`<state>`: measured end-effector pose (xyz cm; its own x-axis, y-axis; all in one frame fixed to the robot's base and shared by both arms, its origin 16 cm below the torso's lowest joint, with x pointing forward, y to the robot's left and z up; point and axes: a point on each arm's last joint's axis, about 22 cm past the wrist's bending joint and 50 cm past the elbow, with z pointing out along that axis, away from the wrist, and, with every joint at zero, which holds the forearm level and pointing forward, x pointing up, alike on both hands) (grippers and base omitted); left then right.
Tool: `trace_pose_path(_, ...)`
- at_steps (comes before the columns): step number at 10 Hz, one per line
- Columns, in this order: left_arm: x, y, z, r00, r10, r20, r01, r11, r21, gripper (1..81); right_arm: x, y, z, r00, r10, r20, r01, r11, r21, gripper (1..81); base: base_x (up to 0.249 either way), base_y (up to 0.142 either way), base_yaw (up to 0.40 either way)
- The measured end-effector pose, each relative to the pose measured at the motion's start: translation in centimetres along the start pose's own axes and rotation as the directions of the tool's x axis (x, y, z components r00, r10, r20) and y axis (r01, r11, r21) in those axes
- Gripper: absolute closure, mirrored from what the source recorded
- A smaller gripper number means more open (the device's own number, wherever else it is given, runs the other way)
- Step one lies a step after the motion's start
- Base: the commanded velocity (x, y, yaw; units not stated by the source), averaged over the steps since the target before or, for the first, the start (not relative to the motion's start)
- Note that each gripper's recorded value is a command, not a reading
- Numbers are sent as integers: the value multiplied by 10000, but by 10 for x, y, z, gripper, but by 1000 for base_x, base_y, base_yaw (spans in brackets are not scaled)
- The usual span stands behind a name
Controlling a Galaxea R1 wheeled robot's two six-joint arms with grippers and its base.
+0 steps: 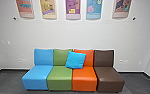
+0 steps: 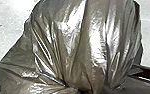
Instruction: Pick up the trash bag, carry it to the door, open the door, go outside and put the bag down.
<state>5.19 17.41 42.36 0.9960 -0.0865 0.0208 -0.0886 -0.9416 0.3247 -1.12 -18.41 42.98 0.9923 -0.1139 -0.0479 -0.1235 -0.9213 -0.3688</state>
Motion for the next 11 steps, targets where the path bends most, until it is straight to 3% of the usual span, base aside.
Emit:
trace_pose_path(2, 8, 0, -2, 9997, 84, -235, -83, 10000, 23, 811, 7, -1, 0, 9997, -91, -230, 92, 10000, 31, 10, 0, 0, 0)
trace_pose_path(11, 7, 0, -2, 9997, 94, -222, -93, 10000, 18, 811, 6, -4, 1, 9996, -123, -242, 125, 9999, 55, 10, 0, 0, 0)
